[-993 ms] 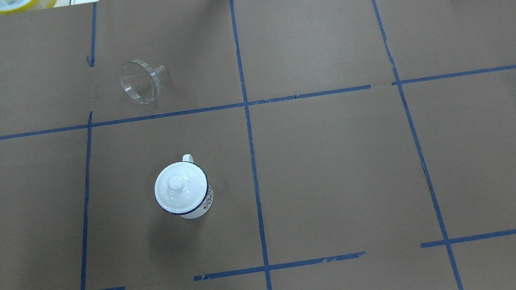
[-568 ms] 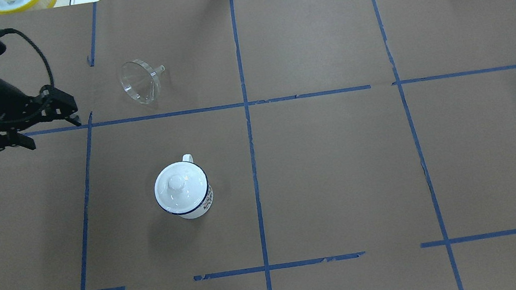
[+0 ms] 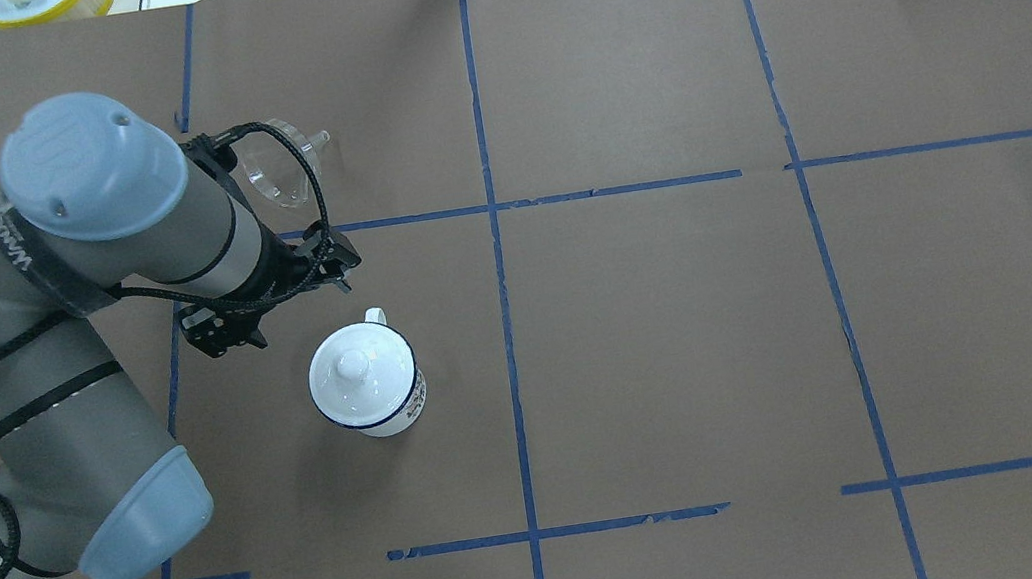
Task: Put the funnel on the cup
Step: 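Move the left gripper over the white lid on the enamel mug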
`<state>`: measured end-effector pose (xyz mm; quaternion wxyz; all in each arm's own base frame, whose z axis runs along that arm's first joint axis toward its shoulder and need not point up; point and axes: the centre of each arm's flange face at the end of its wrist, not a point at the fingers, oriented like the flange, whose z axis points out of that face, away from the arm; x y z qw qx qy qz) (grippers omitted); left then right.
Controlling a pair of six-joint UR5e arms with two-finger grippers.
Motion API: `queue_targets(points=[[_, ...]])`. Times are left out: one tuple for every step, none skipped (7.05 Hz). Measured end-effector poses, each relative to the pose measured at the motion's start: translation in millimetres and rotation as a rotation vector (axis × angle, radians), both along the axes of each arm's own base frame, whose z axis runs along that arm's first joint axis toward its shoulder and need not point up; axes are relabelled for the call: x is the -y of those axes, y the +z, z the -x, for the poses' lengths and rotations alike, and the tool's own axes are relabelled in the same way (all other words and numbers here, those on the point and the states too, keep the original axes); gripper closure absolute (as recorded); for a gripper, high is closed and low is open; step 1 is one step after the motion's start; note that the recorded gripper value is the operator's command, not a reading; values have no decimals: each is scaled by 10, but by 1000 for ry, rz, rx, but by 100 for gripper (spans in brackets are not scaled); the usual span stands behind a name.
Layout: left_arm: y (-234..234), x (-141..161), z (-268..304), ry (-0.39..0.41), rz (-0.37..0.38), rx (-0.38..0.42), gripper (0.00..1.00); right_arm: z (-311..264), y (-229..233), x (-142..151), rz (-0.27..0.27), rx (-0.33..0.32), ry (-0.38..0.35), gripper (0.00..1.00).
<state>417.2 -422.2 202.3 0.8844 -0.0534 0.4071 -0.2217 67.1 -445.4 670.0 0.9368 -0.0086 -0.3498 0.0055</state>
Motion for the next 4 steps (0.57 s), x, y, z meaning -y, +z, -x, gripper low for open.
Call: queue_targets(points=[[-8, -69, -151, 4, 2, 10, 9, 0, 0, 0, 0, 0, 0, 0], [0, -123, -263, 12, 5, 18, 11, 0, 0, 0, 0, 0, 0, 0], [0, -161, -333, 19, 7, 22, 13, 0, 0, 0, 0, 0, 0, 0], [-3, -194, -377, 26, 7, 23, 14, 0, 0, 0, 0, 0, 0, 0]])
